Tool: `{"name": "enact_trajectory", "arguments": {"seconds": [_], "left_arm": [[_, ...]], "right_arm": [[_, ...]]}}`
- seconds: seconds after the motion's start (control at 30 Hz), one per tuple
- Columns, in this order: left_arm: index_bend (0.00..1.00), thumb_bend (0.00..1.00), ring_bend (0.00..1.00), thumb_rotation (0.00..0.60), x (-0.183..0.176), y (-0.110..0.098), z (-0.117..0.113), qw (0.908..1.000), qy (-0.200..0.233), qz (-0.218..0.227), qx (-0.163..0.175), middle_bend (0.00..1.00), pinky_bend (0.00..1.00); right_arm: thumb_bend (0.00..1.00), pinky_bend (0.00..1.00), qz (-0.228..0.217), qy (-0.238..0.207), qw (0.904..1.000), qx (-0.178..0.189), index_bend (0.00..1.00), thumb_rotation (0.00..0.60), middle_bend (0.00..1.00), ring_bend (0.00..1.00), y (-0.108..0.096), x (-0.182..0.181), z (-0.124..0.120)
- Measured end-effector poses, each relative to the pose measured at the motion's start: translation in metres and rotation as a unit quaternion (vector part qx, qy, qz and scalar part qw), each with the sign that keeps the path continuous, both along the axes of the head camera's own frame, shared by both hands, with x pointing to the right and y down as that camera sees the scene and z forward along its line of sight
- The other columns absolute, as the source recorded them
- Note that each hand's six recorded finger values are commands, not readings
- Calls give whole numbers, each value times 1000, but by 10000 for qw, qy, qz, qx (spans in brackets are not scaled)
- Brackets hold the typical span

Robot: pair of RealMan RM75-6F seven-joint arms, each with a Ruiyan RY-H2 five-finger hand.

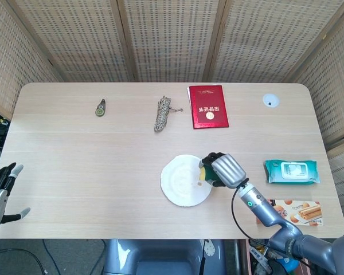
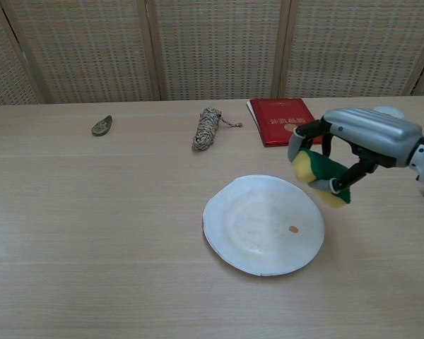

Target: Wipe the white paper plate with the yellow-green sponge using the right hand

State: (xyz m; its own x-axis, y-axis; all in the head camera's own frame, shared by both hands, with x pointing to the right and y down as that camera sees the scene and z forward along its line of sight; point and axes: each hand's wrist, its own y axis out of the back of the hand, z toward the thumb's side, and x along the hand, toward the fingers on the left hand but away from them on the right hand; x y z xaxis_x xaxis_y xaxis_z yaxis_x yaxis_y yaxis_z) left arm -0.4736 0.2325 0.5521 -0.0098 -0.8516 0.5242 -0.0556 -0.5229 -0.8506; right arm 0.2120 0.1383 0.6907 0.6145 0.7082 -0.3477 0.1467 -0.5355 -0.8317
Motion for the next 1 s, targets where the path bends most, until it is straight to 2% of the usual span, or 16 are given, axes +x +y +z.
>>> {"name": "enact_trajectory", "arguments": {"seconds": [0.2, 0.47, 1.0], "left_arm": [[0, 0, 0, 600, 0, -2, 3, 10000, -11, -24, -41, 0, 0], [0, 0, 0, 600, -2, -3, 6, 9999, -43, -56, -102, 0, 0], [0, 0, 0, 600, -1, -4, 8, 9999, -48, -46, -152, 0, 0]], "right_arm": [[306, 425, -335, -157, 9993, -39, 426, 600, 480, 354, 5, -29, 7], [306, 420, -560, -77, 9979, -329, 426, 600, 486, 354, 18, -52, 36], [306, 419, -215, -224, 9969, -723, 426, 600, 492, 354, 27, -52, 53]]}}
